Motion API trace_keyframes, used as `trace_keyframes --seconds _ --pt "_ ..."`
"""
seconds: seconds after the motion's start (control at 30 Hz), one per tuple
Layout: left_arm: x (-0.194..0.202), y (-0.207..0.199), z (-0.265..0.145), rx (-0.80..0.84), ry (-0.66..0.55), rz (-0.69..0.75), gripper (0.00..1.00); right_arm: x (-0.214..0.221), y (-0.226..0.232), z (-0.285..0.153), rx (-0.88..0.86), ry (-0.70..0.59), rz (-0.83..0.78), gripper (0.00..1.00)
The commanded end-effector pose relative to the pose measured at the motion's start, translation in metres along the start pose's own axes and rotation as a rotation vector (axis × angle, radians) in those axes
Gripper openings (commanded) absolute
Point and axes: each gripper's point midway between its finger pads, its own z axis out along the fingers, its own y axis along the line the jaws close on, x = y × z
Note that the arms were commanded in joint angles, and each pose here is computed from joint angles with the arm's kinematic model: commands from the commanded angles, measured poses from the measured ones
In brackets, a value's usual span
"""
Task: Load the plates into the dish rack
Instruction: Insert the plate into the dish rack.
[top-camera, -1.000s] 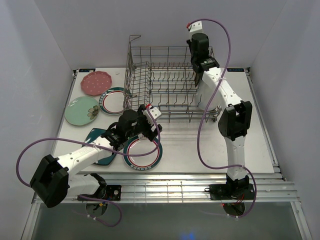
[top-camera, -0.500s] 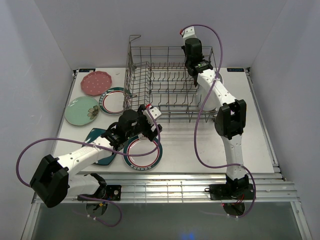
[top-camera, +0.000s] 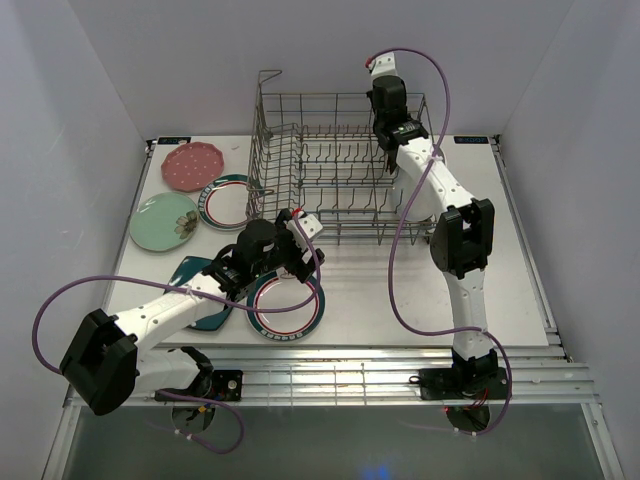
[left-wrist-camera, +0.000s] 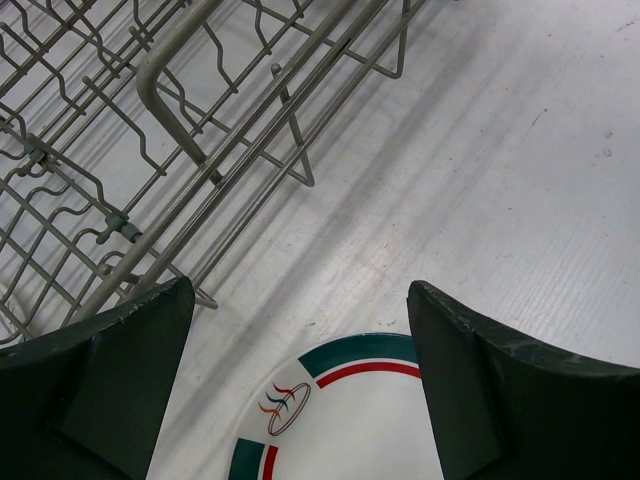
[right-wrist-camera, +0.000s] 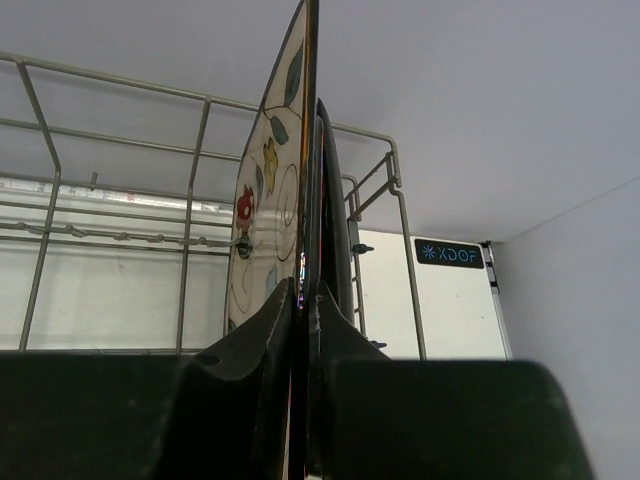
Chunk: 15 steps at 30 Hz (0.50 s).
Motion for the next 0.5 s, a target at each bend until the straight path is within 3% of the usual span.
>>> trace_keyframes --seconds 0.0,0.47 --pt "-0.007 0.0 -0.002 0.011 -0.014 0.0 0.98 -0.1 -0.044 -0.026 0.079 -0.273 0.209 0.08" --pt "-0.005 0.0 0.001 0.015 -0.004 -0.003 0.98 -0.076 -0.043 -0.001 0.027 -0.228 0.245 0.08"
